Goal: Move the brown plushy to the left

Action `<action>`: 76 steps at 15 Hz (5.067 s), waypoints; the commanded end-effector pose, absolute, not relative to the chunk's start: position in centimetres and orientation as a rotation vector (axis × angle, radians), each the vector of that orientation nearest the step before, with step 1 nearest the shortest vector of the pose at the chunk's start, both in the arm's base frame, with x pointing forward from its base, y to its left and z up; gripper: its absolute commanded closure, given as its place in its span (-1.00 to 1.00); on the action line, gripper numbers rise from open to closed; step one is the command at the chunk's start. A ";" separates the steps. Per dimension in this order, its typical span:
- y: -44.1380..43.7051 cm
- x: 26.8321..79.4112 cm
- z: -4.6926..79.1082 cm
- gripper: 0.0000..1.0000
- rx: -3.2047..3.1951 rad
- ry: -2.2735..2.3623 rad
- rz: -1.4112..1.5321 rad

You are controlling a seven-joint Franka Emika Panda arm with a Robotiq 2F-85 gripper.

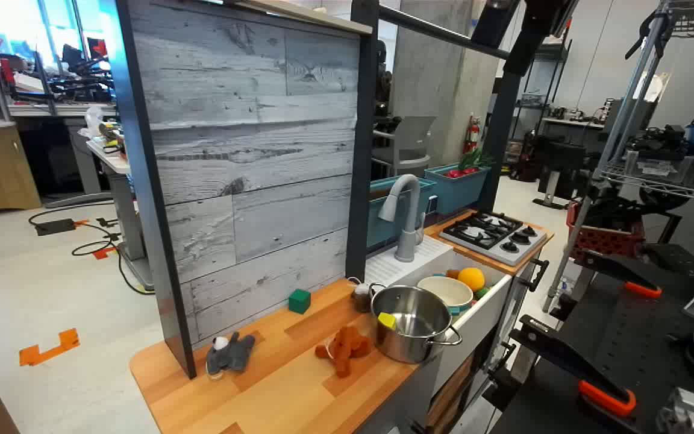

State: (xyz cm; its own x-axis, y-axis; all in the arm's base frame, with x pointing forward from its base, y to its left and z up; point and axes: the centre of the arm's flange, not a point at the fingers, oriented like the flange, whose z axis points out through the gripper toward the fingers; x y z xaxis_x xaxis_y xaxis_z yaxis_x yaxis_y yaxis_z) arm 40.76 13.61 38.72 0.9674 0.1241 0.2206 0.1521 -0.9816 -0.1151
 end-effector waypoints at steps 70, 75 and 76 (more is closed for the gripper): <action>25.2 58.0 1.9 -0.90 -3.282 -0.530 0.322; 25.1 58.2 1.6 -1.00 -3.281 -0.531 0.332; 25.1 58.3 1.4 -1.00 -3.281 -0.530 0.333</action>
